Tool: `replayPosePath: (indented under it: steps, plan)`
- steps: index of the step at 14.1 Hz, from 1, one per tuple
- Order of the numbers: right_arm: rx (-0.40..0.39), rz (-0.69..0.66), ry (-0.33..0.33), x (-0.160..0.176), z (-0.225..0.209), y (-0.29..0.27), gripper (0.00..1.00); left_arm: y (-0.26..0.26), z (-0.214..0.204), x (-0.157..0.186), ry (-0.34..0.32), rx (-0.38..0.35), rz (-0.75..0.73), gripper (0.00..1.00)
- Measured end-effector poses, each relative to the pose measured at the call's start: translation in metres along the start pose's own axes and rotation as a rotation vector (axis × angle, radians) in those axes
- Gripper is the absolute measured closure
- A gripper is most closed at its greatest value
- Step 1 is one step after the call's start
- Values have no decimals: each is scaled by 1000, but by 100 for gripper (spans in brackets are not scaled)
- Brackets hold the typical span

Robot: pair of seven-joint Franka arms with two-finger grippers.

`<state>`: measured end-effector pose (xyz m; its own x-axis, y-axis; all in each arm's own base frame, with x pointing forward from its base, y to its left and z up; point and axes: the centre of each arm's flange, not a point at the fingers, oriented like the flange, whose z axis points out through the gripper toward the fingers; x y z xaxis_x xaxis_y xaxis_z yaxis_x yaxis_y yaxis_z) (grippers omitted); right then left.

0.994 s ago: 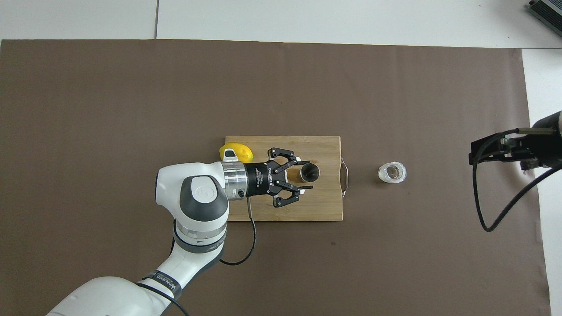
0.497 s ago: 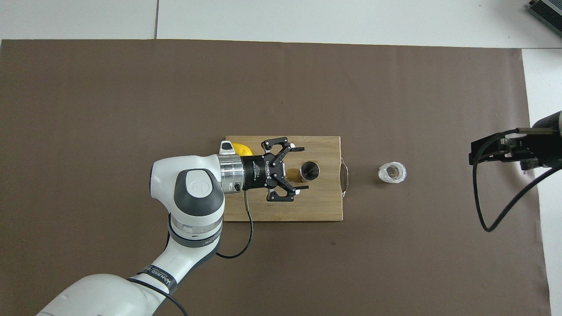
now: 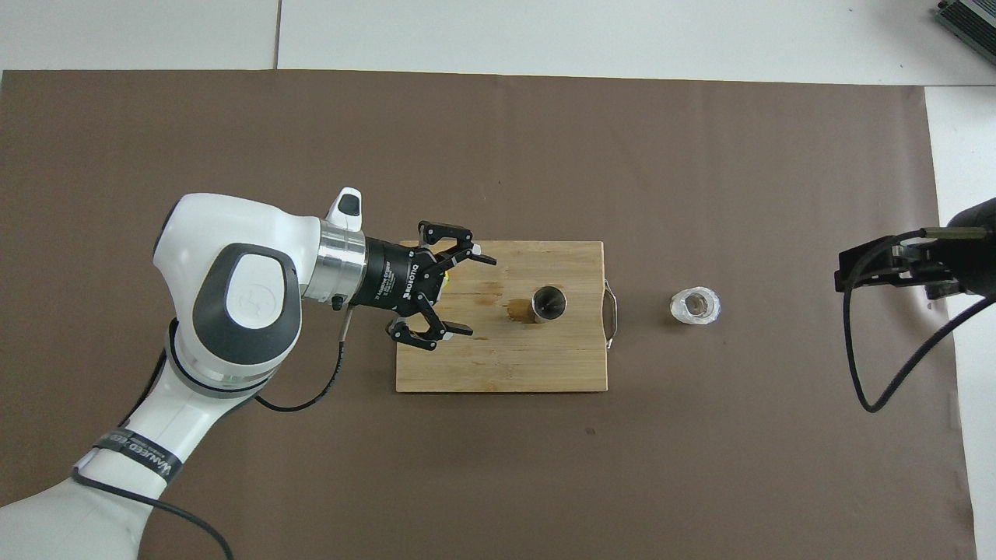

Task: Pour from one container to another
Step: 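Withdraw the left gripper while the right gripper reaches the white cup, then grasp the small white cup with the right gripper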

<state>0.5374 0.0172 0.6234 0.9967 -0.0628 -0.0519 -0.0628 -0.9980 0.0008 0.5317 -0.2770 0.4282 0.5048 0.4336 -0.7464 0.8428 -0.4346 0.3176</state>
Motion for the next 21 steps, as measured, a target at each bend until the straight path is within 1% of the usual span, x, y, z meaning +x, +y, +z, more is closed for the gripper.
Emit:
replayPosePath:
  steps: [2,4,7,9,11,12,13,14,15,16,17,18,19,21]
  plan:
    - [3,-87,57,6,17,-2,0,7,-35,-8,101,59,93,0]
    - [-2,-217,79,4,44,-6,0,12,-60,-11,179,106,151,0]
    - [-12,-495,77,1,84,-15,0,23,-86,-16,334,187,262,0]
    - [-25,-706,95,3,110,-16,0,31,-98,-29,407,221,320,0]
    - [-34,-916,88,3,137,-16,0,34,-113,-39,474,243,375,0]
    - [-23,-1017,80,4,152,-17,0,34,-123,-44,520,267,422,0]
    - [11,-1111,89,8,166,-18,0,33,-132,-49,564,298,482,0]
    - [48,-1209,113,14,182,-19,0,32,-142,-54,603,333,548,0]
    - [68,-1303,144,23,198,-19,0,30,-154,-55,640,368,610,0]
    - [72,-1379,166,32,214,-17,0,27,-169,-51,664,396,664,0]
    - [75,-1435,168,37,228,-16,0,23,-186,-43,674,421,720,0]
    - [84,-1479,163,40,240,-15,0,19,-203,-32,676,445,778,0]
    - [107,-1533,172,42,251,-16,0,13,-223,-18,673,471,840,0]
    - [151,-1631,221,44,273,-17,0,-2,-259,5,684,524,907,0]
